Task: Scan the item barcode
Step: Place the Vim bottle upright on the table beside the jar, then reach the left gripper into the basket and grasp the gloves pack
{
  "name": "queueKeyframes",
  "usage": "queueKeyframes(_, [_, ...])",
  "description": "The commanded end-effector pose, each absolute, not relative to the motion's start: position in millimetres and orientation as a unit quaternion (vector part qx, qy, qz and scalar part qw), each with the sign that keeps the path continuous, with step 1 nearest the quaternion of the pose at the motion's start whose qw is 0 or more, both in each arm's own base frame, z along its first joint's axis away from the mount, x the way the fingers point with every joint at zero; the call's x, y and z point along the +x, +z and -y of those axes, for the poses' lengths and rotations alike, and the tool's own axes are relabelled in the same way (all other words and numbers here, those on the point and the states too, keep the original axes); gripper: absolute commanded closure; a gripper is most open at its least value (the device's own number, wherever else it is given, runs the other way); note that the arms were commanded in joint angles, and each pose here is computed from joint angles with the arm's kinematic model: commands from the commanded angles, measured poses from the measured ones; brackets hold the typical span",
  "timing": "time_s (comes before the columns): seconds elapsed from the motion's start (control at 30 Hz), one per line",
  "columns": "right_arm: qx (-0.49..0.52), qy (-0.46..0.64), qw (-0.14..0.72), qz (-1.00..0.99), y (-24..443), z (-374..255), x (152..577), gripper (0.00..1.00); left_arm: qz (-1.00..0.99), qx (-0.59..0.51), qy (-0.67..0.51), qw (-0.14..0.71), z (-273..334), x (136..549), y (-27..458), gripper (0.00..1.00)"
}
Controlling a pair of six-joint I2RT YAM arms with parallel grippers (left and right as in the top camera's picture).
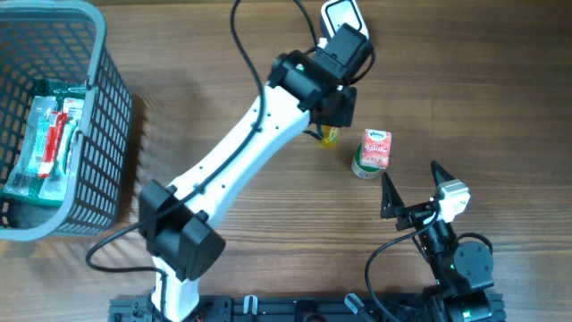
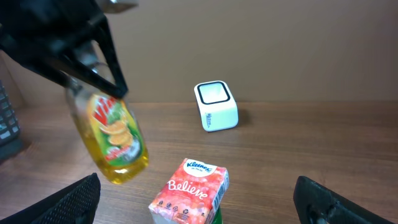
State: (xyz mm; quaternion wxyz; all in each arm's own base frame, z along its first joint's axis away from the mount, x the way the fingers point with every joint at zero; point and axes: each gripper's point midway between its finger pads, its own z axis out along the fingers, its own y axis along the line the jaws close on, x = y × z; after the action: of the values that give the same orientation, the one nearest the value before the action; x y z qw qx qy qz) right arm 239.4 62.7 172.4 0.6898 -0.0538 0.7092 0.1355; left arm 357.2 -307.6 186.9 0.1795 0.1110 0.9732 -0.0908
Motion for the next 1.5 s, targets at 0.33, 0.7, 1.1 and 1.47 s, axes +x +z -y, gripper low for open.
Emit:
queueKeyframes(0.33, [-0.059, 0.133, 0.692, -0.707, 173, -63, 239, 0.00, -0.983, 0.069, -0.061, 0.157, 325, 368, 130, 0.90])
queueKeyframes(0.7, [-0.059, 0.133, 0.692, -0.707, 173, -63, 239, 0.00, -0.989, 0.062, -0.042, 0.130, 319, 359, 86, 0.62])
queueKeyframes(1.1, [-0.059, 0.133, 0.692, -0.707, 173, -63, 239, 0.00, -0.955, 0.085, -0.112, 0.260, 320, 391, 212, 0.00])
queueKeyframes(1.47, [-0.059, 0.133, 0.692, -0.707, 173, -63, 239, 0.00, -0.841, 0.010, 0.037, 0.540, 82, 411, 454, 0.00])
